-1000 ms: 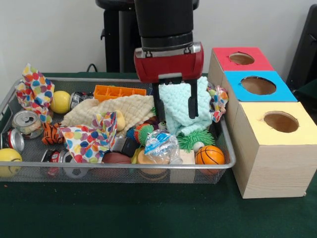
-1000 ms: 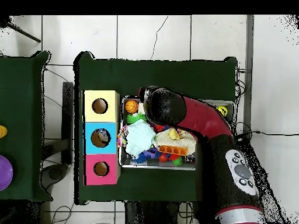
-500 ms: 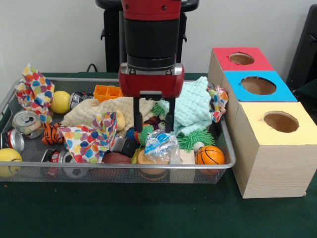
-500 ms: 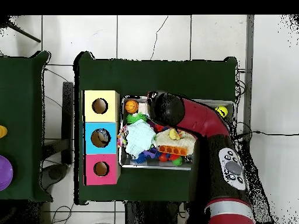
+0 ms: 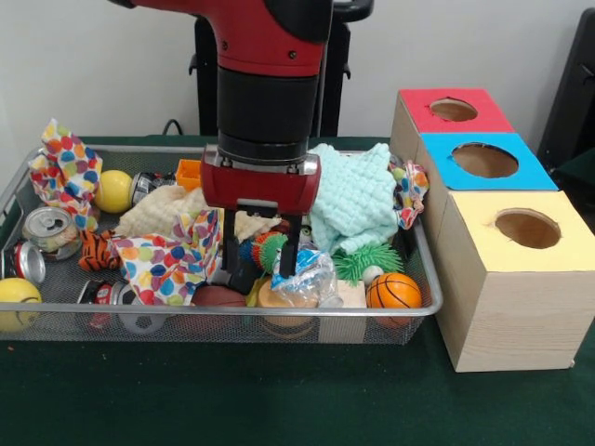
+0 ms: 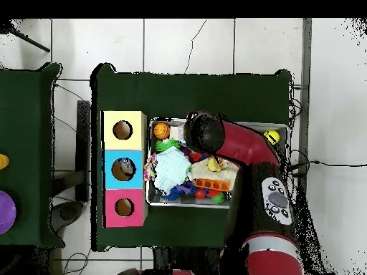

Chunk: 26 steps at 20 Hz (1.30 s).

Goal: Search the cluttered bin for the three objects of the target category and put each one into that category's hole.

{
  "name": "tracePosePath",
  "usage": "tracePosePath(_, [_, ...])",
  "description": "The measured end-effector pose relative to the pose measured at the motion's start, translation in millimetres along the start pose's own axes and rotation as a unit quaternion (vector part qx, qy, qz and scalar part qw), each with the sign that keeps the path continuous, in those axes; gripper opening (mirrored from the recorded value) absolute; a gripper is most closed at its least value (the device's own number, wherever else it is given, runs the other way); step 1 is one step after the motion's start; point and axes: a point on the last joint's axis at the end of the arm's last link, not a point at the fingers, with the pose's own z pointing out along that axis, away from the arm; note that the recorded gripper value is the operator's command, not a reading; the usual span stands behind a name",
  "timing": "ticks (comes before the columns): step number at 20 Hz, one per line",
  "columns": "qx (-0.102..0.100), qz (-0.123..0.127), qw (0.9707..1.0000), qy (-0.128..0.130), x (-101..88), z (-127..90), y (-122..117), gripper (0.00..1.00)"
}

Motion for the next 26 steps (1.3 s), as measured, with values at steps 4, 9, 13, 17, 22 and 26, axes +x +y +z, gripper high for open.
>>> tracePosePath(4, [-0.004, 0.009, 1.0000, -0.001, -2.1, 0.4, 2.5, 1.00])
tracePosePath(9, [-0.007, 0.017, 0.9998, -0.003, -5.3, -1.8, 2.5, 1.00])
tracePosePath(13, [-0.010, 0.026, 0.9996, -0.006, -9.9, -5.6, 2.2, 1.00])
tracePosePath(17, [-0.011, 0.028, 0.9995, -0.005, -9.4, -4.4, 2.1, 1.00])
tracePosePath(22, [-0.018, 0.035, 0.9992, 0.003, -4.1, 7.1, -0.4, 1.00])
tracePosePath(26, [-0.034, 0.049, 0.9981, 0.011, -0.1, 20.6, -4.2, 1.00])
